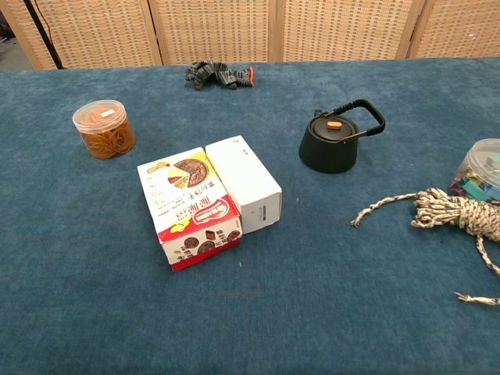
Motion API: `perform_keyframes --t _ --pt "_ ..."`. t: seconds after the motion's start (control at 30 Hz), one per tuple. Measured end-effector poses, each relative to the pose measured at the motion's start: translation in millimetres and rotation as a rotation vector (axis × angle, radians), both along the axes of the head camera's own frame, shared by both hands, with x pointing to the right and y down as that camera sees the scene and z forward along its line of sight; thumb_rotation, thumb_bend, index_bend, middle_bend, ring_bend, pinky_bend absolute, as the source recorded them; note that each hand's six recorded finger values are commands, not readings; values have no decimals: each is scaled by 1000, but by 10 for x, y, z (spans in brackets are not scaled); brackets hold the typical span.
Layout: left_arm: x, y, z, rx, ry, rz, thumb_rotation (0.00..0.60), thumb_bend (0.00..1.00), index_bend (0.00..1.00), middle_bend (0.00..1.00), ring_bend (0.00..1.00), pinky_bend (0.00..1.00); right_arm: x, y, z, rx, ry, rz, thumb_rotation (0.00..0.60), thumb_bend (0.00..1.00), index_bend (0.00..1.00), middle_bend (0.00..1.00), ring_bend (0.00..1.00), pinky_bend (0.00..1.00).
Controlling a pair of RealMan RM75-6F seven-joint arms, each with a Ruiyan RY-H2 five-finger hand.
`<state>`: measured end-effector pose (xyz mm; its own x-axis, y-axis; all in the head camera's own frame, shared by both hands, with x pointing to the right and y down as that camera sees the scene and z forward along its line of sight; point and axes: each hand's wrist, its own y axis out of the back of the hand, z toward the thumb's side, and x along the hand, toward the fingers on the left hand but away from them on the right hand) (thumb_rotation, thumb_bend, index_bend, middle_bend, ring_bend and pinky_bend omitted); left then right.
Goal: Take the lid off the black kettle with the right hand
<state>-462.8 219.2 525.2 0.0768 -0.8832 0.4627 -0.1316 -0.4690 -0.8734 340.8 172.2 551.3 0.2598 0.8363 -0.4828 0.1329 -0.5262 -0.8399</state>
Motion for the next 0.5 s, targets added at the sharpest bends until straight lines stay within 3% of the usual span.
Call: perform_keyframes --t 0.17,0.5 --pt "-3 -33 2 -2 13 -6 600 89 0 0 0 0 -342 -255 85 5 4 -49 600 194 341 0 0 0" --pt "-27 -39 14 -23 22 -4 600 90 0 0 0 0 -1284 -598 562 -5 63 -118 600 241 372 0 0 0"
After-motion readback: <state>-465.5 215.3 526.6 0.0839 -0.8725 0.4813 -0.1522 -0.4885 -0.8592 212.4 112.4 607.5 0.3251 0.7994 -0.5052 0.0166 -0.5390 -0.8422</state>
